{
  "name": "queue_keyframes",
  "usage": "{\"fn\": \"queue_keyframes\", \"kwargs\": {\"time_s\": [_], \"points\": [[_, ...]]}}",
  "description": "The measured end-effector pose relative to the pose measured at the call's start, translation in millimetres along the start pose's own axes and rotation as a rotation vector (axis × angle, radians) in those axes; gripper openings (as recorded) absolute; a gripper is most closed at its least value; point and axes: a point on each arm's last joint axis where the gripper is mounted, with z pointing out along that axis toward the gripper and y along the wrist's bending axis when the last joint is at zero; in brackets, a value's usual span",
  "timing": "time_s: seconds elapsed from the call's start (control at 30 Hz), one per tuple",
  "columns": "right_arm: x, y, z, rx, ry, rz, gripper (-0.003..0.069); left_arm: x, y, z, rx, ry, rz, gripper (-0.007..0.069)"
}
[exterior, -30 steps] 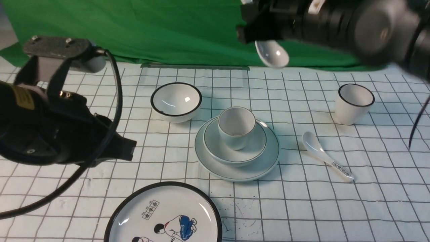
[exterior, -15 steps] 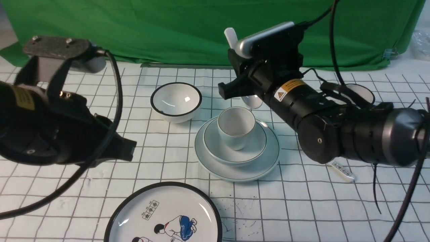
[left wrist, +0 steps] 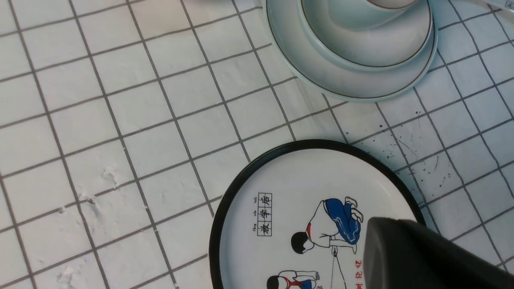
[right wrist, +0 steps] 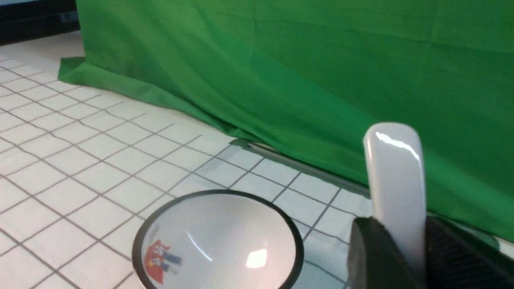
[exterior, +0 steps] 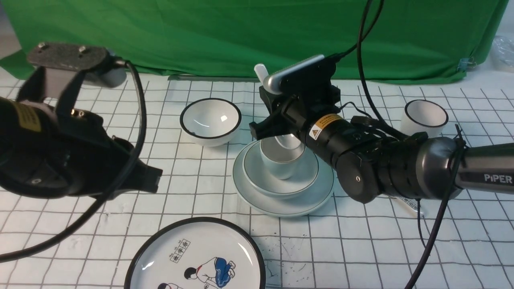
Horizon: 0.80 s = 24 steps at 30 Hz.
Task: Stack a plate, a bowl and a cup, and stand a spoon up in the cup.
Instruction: Use the right arm to put the blue soup spoon into the blue teacup in the middle
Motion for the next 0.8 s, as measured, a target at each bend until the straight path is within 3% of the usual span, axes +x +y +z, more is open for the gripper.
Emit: {"fn": "queue_keyframes", "kwargs": {"time_s": [0.33,0.57,0.8], "points": [[19,3,5,-0.022,0.044,-0.014,0.0180,0,0,0,-0.001,-0.001,0.001,0.0005],[19,3,5,-0.022,0.046,-0.014,0.0273,0,0,0,-0.003,0.002,0.002,0.0005],[20,3,5,-0.025,0.065,-0.015,0.0297,0,1,0,-0.007,0.002,0.006,0.0005]]}}
